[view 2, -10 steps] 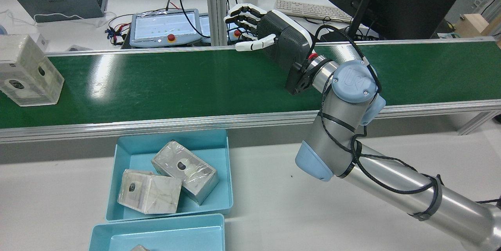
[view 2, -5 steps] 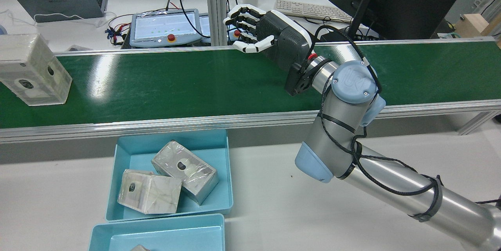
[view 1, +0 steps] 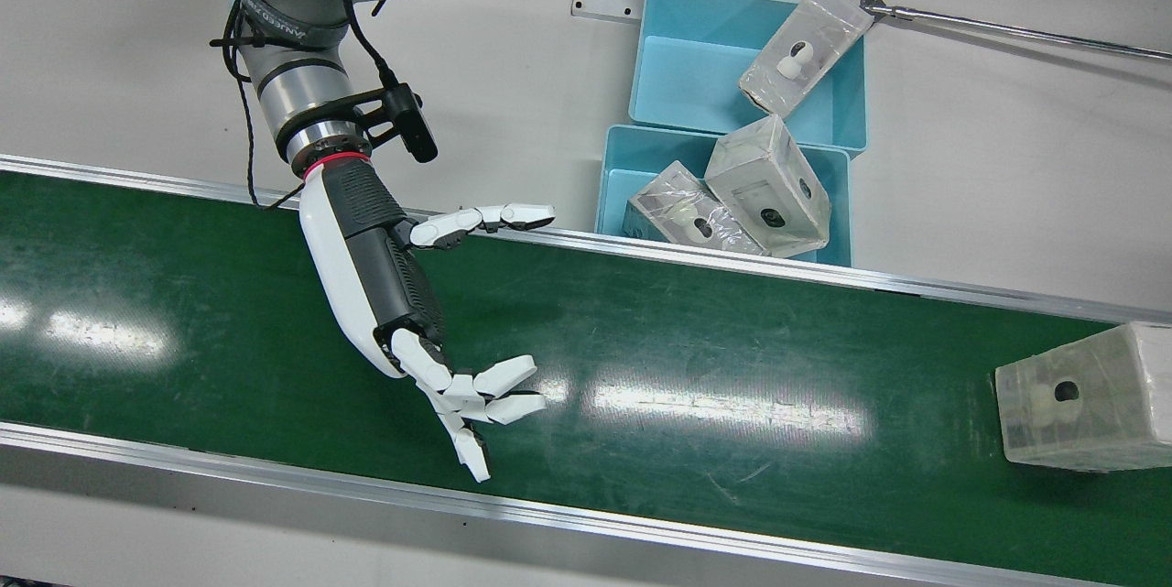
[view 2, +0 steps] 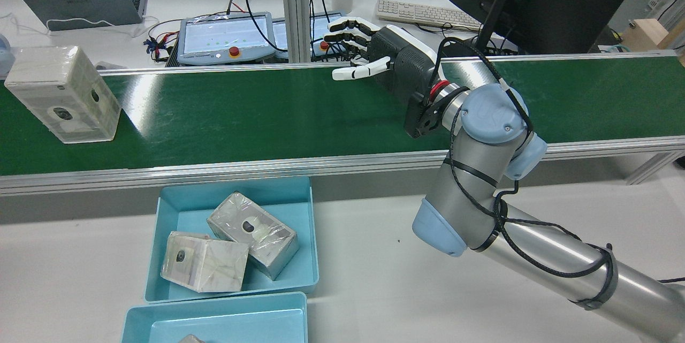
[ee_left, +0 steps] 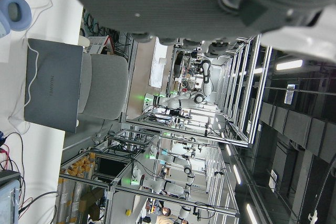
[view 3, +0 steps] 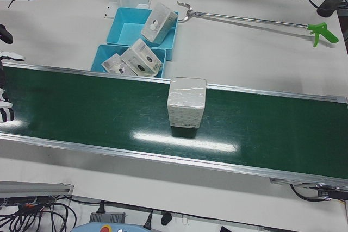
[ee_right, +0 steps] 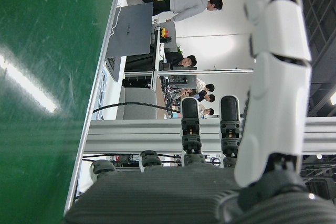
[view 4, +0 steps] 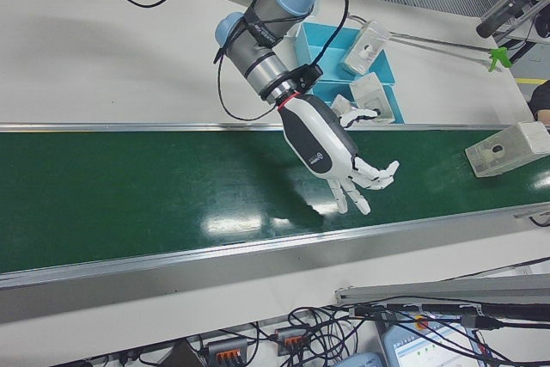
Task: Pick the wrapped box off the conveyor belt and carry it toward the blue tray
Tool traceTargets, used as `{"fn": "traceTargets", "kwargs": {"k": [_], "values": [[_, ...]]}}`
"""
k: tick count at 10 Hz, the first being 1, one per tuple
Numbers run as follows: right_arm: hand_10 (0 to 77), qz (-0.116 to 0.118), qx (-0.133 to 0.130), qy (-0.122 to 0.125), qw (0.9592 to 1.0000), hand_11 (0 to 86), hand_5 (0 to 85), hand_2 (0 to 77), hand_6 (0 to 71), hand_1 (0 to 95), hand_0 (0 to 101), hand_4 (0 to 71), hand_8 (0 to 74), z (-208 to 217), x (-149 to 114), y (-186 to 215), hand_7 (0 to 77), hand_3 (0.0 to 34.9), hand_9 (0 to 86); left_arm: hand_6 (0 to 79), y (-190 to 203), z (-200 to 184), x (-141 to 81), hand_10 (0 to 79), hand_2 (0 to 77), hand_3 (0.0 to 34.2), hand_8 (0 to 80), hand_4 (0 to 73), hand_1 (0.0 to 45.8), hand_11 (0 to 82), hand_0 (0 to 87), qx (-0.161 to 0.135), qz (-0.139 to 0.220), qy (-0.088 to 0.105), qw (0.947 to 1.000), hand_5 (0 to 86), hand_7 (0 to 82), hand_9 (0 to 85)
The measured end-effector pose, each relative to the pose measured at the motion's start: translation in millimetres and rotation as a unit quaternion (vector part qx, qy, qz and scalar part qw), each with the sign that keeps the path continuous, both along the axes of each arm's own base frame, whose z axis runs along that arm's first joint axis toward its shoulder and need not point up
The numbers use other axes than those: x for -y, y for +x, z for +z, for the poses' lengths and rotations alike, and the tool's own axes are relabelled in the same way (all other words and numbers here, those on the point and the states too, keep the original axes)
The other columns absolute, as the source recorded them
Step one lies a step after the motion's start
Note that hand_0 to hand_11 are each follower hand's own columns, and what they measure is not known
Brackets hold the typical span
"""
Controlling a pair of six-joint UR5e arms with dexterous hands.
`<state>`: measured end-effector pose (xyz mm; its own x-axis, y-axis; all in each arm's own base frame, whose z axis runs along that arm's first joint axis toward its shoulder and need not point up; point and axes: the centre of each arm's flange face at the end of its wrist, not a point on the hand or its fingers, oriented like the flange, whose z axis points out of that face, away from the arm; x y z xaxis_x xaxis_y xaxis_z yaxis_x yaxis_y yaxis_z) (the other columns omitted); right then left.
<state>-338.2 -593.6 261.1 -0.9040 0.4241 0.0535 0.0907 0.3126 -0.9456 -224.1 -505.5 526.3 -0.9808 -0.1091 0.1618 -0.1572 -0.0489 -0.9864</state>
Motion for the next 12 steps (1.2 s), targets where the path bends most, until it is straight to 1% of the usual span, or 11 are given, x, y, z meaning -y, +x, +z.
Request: {"fn": "traceTargets", "kwargs": {"k": [1,2,3,4,5,6,7,9,10,11,12], "values": [[0.0,-0.001,0.002,0.003,1.0000,1.6,36.0,18.0,5.4,12.0,48,10.9,0.0,-0.4,0.1,-2.5,26.7,23.8,5.4,0.0,0.0,0.0,0.0,0.5,1.1,0.0,0.0,0.0,0.0,0.0,0.0,0.000,0.000,0.000,1.0000,1.1,0.0,0.0],[0.0,-0.003,0.006,0.008,0.9999,1.6,34.9,14.2,5.4,8.7,47,12.5,0.0,-0.6,1.0,-6.0,26.7,25.0,4.9,0.0,0.0,0.0,0.0,0.5,1.1,0.0,0.0,0.0,0.0,0.0,0.0,0.000,0.000,0.000,1.0000,1.1,0.0,0.0],[0.0,-0.005,0.012,0.015,0.9998,1.6,34.9,12.5,4.9,13.1,47,12.0,0.0,-1.7,1.6,-9.6,26.7,26.7,4.9,0.0,0.0,0.0,0.0,0.5,0.5,0.0,0.0,0.0,0.0,0.0,0.0,0.000,0.000,0.000,1.0000,1.1,0.0,0.0],[0.0,-0.007,0.017,0.021,0.9996,1.6,34.9,12.5,4.9,13.1,47,12.0,0.0,-3.2,1.0,-13.6,26.7,26.7,4.9,0.0,0.0,0.0,0.0,0.0,1.1,0.0,0.0,0.0,0.0,0.0,0.0,0.000,0.000,0.000,1.0000,1.1,0.0,0.0],[0.0,-0.009,0.020,0.024,0.9995,1.6,34.9,17.5,4.9,13.1,47,12.0,0.0,-4.7,0.0,-16.3,26.7,26.6,4.9,0.0,0.0,0.0,0.0,0.0,0.5,0.0,0.0,0.0,0.0,0.0,0.0,0.000,0.000,0.000,1.0000,1.1,0.5,0.0],[0.0,-0.010,0.021,0.025,0.9994,1.1,36.0,18.0,6.0,14.7,47,12.0,0.0,-5.1,-0.5,-17.8,26.7,26.8,4.9,0.0,0.0,0.0,0.0,0.5,0.5,0.0,0.0,0.0,0.0,0.0,0.0,0.000,0.000,0.000,1.0000,1.1,0.5,0.0],[0.0,-0.010,0.022,0.026,0.9994,1.1,36.0,19.1,6.0,14.7,48,12.0,0.0,-5.2,-0.6,-18.1,28.4,26.7,4.9,0.0,0.0,0.0,0.0,0.5,0.5,0.0,0.0,0.0,0.0,0.0,0.0,0.000,0.000,0.000,1.0000,1.1,0.0,0.0],[0.0,-0.010,0.020,0.024,0.9995,1.1,36.0,19.1,6.0,14.7,48,12.0,0.0,-2.5,-0.4,-18.3,28.9,26.8,6.0,0.0,0.0,0.0,0.0,0.5,0.5,0.0,0.0,0.0,0.0,0.0,0.0,0.000,0.000,0.000,1.0000,1.1,0.0,0.0],[0.0,-0.010,0.020,0.024,0.9995,1.6,37.1,20.7,6.5,14.7,48,13.1,0.0,-2.4,-0.3,-18.2,30.0,26.8,6.0,0.0,0.0,0.0,0.0,0.5,0.5,0.0,0.0,0.0,0.0,0.0,0.0,0.000,0.000,0.000,1.0000,1.1,0.0,0.0],[0.0,-0.008,0.021,0.024,0.9994,1.6,37.1,20.7,6.5,14.7,48,13.1,0.0,-3.1,1.2,-16.1,30.0,26.8,6.0,0.0,0.0,0.0,0.0,0.5,0.5,0.0,0.0,0.0,0.0,0.0,0.0,0.000,0.000,0.000,1.0000,1.1,0.0,0.0],[0.0,-0.006,0.022,0.024,0.9994,1.6,37.6,20.2,7.1,16.9,48,12.5,0.0,-4.0,3.4,-12.7,30.0,26.7,6.5,0.0,0.0,0.0,0.0,0.5,0.5,0.0,0.0,0.0,0.0,0.0,0.0,0.000,0.000,0.000,1.0000,1.1,0.0,0.0]]}}
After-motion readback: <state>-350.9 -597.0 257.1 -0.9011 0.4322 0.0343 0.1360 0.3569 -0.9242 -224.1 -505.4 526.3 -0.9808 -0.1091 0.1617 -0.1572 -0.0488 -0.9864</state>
